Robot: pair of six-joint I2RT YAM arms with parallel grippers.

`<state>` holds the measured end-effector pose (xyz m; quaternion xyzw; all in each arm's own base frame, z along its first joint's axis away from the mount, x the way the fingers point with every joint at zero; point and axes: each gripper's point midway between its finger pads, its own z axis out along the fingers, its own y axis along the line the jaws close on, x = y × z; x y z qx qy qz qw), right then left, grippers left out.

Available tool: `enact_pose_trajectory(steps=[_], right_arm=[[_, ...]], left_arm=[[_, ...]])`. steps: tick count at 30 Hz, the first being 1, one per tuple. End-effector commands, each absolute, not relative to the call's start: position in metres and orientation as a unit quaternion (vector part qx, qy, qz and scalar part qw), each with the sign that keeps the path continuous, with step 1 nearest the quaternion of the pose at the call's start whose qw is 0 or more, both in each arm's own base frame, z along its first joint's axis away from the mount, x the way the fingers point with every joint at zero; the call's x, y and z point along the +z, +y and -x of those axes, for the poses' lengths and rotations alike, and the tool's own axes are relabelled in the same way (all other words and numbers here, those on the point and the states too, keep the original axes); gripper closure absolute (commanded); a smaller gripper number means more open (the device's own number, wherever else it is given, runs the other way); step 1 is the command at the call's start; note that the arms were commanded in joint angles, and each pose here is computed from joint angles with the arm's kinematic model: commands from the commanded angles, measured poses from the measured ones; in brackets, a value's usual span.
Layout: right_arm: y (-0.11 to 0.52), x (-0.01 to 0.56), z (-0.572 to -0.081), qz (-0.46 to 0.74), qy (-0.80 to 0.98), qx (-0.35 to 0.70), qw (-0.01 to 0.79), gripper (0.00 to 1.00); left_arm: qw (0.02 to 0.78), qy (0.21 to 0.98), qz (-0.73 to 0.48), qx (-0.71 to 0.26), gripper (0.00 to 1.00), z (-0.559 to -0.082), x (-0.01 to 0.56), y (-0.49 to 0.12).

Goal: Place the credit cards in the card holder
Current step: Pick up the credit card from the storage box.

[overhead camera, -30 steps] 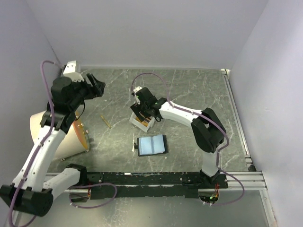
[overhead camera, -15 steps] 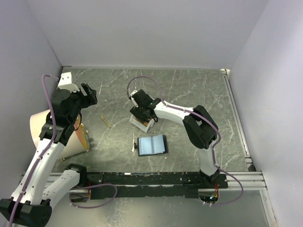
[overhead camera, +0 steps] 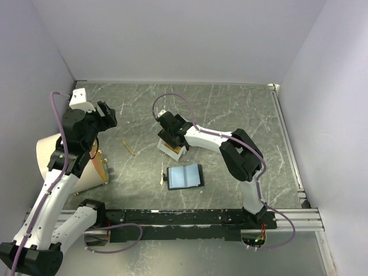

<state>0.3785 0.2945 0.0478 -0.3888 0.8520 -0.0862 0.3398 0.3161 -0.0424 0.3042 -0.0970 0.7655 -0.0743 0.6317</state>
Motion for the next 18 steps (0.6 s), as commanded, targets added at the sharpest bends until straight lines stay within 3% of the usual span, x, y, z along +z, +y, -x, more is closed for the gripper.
enact_pose_trajectory(steps=[1,12,18], right_arm=[[0.268,0.058,-0.395,0.345,0.844,-0.166,0.375,0.24],[0.255,0.087,-0.407,0.319,0.822,-0.216,0.42,0.34],[0.256,0.096,-0.409,0.317,0.814,-0.218,0.435,0.32]], left_arm=[[0.647,0.753,0.1,-0.067,0.15,-0.316,0.312,-0.037],[0.646,0.754,0.1,-0.067,0.15,-0.316,0.31,-0.038],[0.644,0.756,0.097,-0.068,0.15,-0.317,0.309,-0.039]])
